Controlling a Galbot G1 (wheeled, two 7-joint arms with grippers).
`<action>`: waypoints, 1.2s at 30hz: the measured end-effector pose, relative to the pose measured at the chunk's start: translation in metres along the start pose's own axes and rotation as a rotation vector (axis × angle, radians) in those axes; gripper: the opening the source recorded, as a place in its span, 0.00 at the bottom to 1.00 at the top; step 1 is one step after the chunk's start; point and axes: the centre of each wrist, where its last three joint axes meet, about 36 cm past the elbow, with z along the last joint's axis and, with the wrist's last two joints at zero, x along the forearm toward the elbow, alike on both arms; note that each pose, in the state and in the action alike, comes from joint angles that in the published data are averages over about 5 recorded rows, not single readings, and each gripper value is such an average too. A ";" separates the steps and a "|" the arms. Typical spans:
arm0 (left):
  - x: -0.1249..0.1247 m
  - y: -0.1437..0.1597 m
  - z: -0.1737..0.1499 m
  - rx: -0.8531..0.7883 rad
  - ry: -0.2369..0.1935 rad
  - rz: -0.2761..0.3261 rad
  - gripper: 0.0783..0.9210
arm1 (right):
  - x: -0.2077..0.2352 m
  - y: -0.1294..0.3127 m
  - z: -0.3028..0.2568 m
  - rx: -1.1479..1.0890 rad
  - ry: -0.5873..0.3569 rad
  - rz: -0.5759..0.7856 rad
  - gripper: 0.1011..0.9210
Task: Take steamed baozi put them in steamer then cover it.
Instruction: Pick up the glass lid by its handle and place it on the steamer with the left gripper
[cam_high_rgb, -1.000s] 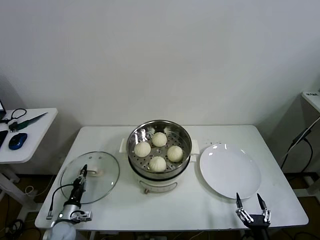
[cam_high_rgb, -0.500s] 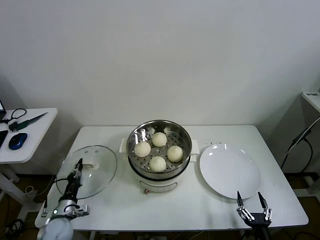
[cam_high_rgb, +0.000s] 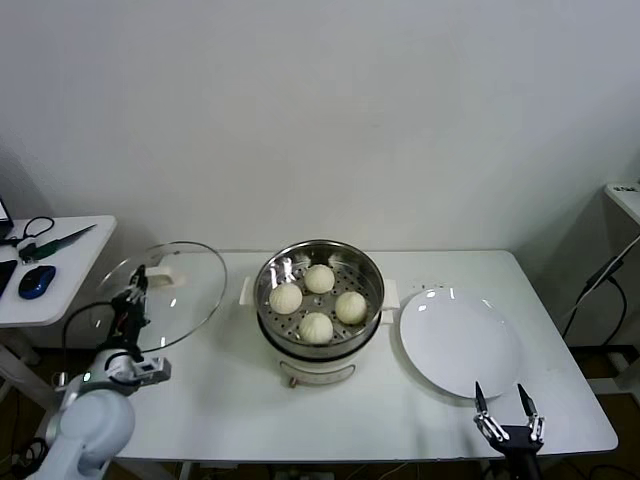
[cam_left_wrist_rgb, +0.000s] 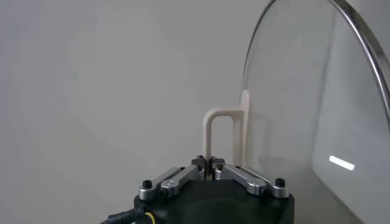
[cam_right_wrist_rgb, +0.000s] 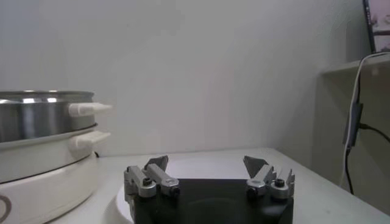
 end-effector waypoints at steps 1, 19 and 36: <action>0.001 0.007 -0.007 0.004 -0.001 0.001 0.07 | -0.001 0.000 -0.001 0.002 -0.001 0.000 0.88; 0.023 0.030 -0.170 0.076 -0.085 0.015 0.07 | -0.013 -0.004 -0.008 0.027 -0.010 -0.009 0.88; 0.034 -0.001 -0.286 0.093 -0.127 0.024 0.07 | -0.005 -0.014 -0.004 0.024 -0.016 -0.003 0.88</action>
